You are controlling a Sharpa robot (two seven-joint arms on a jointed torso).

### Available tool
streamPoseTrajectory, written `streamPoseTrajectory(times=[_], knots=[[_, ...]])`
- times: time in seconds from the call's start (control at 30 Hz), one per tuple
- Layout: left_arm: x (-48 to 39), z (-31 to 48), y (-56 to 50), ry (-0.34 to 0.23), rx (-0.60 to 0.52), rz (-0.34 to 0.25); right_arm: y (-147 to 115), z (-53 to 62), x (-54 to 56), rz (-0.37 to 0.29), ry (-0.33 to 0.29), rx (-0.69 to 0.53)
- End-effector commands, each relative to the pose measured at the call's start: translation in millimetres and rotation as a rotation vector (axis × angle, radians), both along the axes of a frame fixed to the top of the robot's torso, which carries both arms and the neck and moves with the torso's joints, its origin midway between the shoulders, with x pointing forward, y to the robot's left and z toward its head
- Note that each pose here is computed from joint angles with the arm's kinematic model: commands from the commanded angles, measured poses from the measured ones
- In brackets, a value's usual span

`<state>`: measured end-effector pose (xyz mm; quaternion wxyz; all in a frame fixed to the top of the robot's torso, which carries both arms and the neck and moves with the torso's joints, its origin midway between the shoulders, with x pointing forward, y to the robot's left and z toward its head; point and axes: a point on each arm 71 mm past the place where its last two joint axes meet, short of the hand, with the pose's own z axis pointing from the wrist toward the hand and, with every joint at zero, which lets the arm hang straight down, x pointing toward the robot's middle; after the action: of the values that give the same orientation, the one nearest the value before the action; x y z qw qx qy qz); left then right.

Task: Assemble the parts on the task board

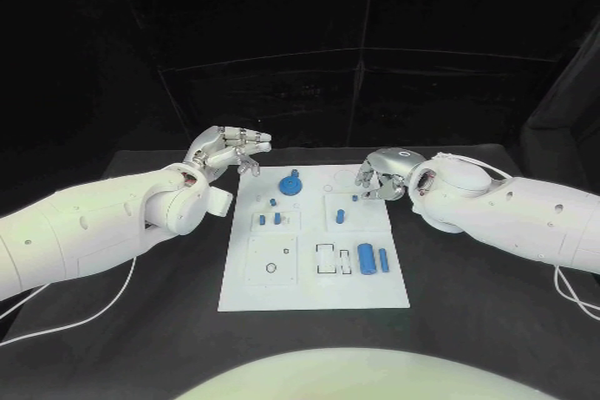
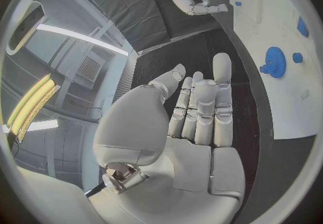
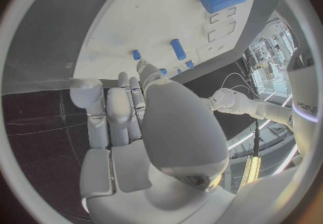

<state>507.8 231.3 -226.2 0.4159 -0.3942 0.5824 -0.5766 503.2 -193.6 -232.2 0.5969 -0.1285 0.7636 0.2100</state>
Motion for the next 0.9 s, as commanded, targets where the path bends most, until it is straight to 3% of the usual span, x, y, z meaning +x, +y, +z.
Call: streamPoseTrajectory(times=[0.03,0.57,0.9], knots=[[-1.3,3.2,4.0,0.004,-0.122,0.06,7,-2.5,-0.3,0.05,-0.005,-0.029],[-6.1,1.3,10.2,0.031,-0.143,0.059,14,-17.3,5.2,0.046,0.075,-0.02],[-6.5,0.5,12.7,0.043,-0.143,0.055,14,-20.8,6.2,0.043,0.082,-0.055]])
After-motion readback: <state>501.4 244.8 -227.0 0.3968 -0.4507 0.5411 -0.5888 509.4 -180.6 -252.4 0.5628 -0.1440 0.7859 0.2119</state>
